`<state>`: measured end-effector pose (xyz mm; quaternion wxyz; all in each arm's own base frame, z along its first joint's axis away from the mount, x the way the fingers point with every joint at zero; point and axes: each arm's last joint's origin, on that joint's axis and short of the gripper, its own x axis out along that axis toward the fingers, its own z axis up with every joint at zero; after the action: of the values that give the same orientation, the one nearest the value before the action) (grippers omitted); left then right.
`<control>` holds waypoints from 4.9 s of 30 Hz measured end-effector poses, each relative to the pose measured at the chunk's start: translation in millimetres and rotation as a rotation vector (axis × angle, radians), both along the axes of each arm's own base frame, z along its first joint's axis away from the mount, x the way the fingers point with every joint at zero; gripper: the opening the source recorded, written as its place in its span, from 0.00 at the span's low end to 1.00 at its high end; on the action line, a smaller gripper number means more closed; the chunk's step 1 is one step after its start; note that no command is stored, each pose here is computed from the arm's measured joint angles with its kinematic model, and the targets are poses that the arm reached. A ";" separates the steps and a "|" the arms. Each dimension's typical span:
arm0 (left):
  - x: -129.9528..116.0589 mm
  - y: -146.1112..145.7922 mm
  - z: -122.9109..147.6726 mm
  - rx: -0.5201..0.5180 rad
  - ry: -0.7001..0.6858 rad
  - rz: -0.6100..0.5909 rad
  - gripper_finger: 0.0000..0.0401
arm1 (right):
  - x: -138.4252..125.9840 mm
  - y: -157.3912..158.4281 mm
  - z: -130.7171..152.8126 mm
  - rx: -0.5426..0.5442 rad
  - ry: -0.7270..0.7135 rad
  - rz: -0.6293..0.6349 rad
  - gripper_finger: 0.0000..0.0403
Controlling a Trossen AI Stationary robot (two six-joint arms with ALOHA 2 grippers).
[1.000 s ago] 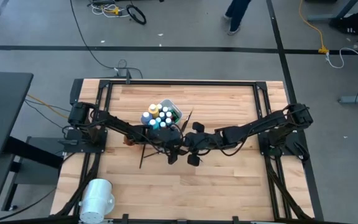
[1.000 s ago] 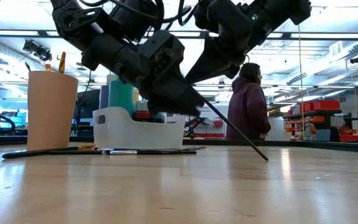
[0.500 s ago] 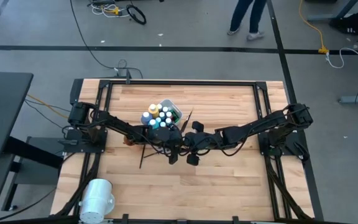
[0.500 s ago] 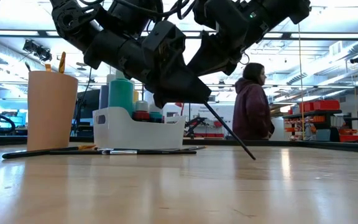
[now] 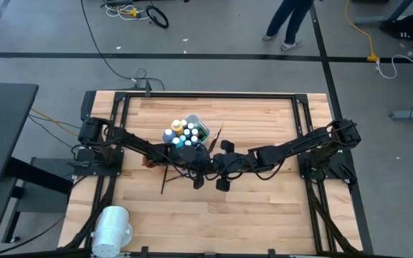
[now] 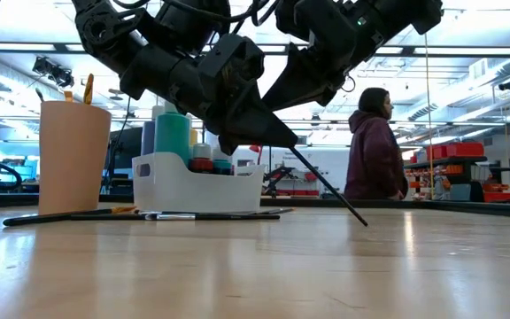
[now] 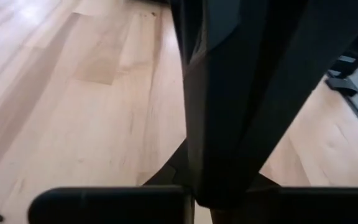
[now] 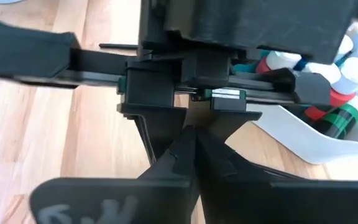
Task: Pick & Place Paint Supplies
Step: Put the black gold paintbrush into the orange cup, then put the top right black gold paintbrush into the orange cup
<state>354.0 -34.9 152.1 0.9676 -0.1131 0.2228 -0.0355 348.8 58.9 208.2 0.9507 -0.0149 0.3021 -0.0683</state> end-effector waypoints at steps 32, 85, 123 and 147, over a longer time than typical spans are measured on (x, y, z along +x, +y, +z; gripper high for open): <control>-135.3 5.5 226.6 0.404 0.420 0.110 0.04 | -33.6 -12.2 48.8 -0.178 -0.046 -0.021 0.24; -162.2 -21.9 111.3 0.243 0.867 0.180 0.11 | -25.5 -29.7 57.9 -0.228 -0.131 0.017 0.46; -161.9 -18.3 108.1 0.330 0.825 0.273 0.35 | -25.0 -33.1 58.4 -0.231 -0.135 0.008 0.46; -141.3 -49.9 195.6 0.548 0.177 0.593 0.34 | -31.9 -66.2 38.8 -0.170 -0.026 -0.130 0.46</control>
<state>212.7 -84.8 347.8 0.9072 0.0870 0.2643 0.3154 316.8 -7.3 247.0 0.9434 -0.0751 0.2831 -0.1556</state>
